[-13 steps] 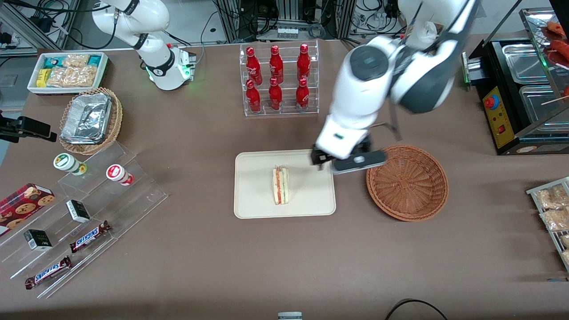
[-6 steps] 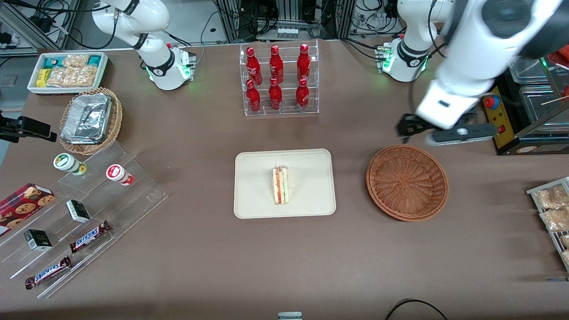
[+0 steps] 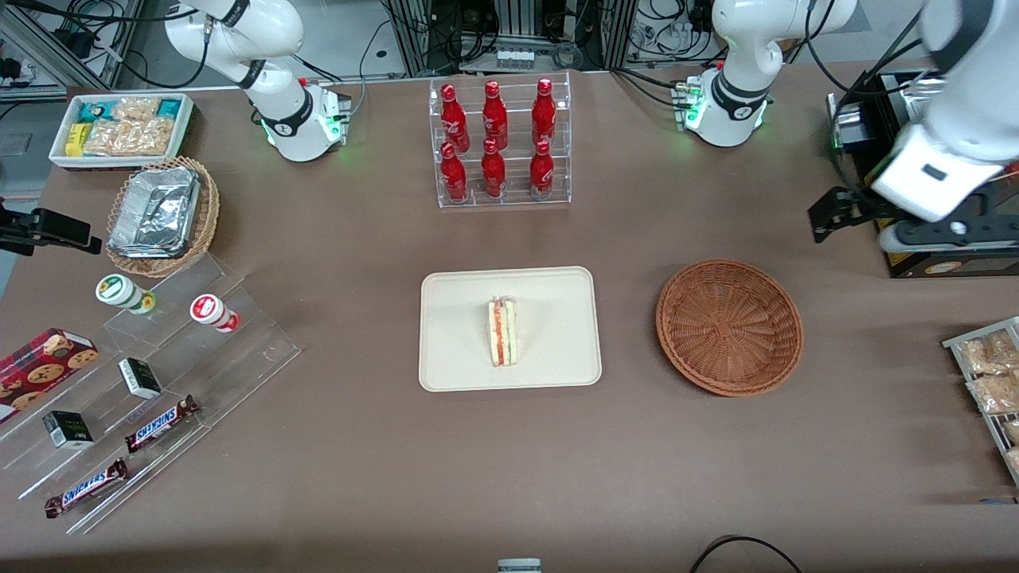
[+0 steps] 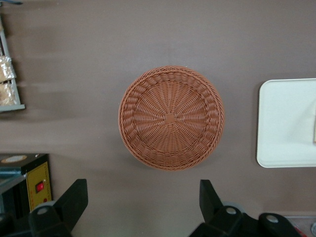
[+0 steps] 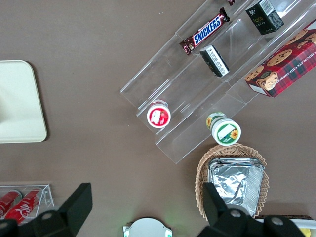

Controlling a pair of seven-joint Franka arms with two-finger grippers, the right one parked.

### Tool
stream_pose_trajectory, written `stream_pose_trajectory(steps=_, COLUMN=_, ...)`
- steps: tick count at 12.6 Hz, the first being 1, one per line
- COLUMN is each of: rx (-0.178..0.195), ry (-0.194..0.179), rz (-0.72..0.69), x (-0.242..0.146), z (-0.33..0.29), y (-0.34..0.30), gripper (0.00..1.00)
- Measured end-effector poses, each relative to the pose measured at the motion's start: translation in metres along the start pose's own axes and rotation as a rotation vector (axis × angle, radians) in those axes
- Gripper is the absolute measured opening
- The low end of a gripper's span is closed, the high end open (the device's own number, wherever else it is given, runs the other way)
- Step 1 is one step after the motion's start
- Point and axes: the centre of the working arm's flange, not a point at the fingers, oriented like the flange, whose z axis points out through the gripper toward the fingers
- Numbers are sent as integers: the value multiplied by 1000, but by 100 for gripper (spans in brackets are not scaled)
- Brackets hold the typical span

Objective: Place sandwich from basket to tray

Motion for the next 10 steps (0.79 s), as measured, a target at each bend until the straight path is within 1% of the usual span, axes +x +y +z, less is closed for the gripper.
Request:
stream_pose_trajectory(steps=1, rx=-10, ry=10, rz=8, x=1, z=-5, y=-11, gripper=100)
stream_pose_trajectory(steps=3, rx=-15, ry=36, rz=20, x=3, z=-18, y=-16, gripper=100)
stream_pose_trajectory(steps=4, rx=-16, ry=43, rz=28, x=2, z=-22, y=-13, gripper=100)
stream_pose_trajectory(steps=8, rx=-10, ry=46, rz=42, x=2, z=-24, y=-6, gripper=100)
stream_pose_trajectory(steps=10, rx=-9, ry=41, rz=35, x=4, z=-21, y=-10, gripper=100)
